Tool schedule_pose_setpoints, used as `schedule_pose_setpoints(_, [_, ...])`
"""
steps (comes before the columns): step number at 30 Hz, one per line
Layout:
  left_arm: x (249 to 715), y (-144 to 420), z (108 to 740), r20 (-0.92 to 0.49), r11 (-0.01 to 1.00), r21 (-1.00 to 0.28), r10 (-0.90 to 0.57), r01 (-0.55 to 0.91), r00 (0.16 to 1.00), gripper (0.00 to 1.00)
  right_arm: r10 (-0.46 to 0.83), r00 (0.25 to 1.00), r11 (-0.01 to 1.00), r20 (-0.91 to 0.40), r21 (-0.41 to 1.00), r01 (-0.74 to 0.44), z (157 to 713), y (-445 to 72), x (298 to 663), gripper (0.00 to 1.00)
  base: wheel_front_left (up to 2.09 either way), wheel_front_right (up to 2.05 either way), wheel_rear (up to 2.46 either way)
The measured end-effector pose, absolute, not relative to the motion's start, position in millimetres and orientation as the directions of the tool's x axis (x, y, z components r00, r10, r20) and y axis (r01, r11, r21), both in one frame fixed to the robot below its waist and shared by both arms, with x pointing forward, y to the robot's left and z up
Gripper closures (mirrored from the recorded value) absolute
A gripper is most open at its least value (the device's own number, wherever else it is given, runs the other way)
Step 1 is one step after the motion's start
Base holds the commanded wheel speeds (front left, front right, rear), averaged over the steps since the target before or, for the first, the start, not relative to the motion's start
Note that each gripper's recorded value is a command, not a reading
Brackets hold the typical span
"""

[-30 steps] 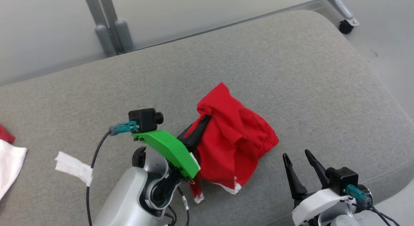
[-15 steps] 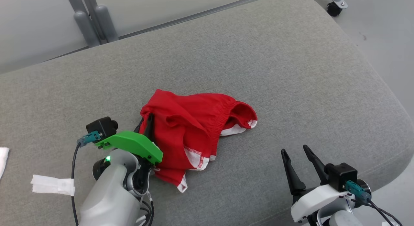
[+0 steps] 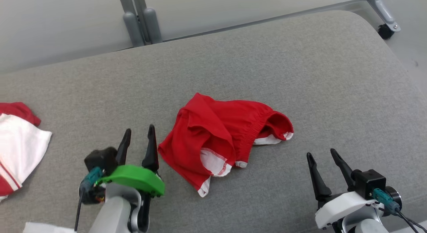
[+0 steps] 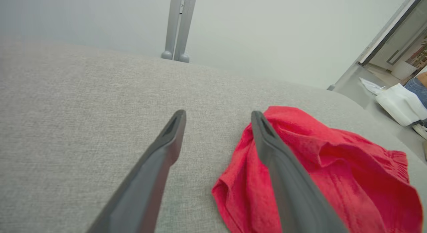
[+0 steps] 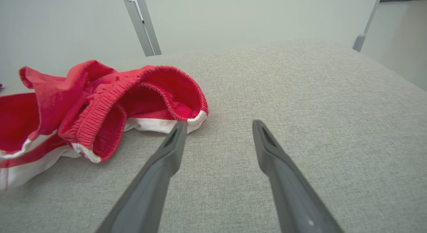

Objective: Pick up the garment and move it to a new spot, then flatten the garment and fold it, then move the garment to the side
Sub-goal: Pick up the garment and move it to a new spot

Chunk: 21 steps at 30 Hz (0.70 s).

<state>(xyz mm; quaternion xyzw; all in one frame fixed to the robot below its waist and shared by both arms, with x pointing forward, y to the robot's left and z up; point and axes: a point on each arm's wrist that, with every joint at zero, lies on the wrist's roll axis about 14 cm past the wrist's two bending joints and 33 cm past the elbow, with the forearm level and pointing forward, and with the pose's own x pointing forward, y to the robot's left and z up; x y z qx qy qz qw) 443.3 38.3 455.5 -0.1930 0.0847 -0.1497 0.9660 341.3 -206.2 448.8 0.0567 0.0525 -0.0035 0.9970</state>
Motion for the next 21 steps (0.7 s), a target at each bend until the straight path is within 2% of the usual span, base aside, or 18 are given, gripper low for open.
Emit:
schedule_pose_setpoints(14, [351, 146, 458, -0.073, 0.982, -0.186, -0.055, 0.04, 0.996, 0.0, 0.066, 0.997, 0.996, -0.042, 0.07, -0.063, 467, -193, 351, 0.0, 0.0, 0.0, 0.0])
schedule_pose_setpoints(21, [317, 165, 464, -0.051, 0.988, -0.152, -0.022, 0.014, 0.998, 0.0, 0.101, 0.994, 0.994, -0.027, 0.053, -0.1, 472, -183, 349, 0.0, 0.0, 0.0, 0.0])
